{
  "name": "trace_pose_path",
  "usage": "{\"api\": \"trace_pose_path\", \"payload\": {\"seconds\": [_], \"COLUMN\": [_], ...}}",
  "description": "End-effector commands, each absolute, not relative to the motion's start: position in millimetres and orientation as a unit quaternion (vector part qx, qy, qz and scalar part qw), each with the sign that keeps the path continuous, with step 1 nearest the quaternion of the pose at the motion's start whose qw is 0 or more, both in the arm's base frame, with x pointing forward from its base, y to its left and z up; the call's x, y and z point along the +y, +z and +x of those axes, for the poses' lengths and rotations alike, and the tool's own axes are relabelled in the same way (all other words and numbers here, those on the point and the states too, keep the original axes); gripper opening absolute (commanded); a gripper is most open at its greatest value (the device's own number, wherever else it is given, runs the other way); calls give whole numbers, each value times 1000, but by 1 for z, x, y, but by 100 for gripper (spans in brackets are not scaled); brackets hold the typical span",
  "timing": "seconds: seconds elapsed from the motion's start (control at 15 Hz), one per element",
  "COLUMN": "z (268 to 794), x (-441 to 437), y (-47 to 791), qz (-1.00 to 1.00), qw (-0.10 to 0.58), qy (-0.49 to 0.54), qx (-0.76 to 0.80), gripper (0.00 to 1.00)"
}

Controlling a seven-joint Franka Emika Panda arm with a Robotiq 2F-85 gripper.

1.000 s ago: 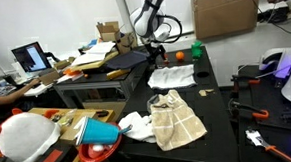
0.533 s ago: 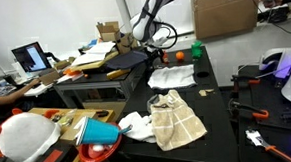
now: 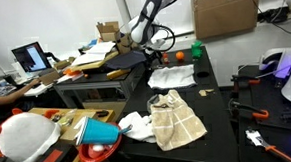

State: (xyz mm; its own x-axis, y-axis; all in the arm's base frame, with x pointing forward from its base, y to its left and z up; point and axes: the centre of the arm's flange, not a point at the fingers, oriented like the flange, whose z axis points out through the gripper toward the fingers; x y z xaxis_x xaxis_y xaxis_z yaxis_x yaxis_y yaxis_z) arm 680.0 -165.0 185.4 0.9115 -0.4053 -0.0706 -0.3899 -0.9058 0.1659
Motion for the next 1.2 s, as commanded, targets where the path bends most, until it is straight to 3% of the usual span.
{"api": "trace_pose_path", "payload": {"seconds": [0.0,1.13], "z": [661,594], "x": [-173,-203], "y": [200,185], "qz": [968,938], "qw": [83,88], "qy": [-57,-78], "qx": [-231,-327], "gripper": [100,100]}}
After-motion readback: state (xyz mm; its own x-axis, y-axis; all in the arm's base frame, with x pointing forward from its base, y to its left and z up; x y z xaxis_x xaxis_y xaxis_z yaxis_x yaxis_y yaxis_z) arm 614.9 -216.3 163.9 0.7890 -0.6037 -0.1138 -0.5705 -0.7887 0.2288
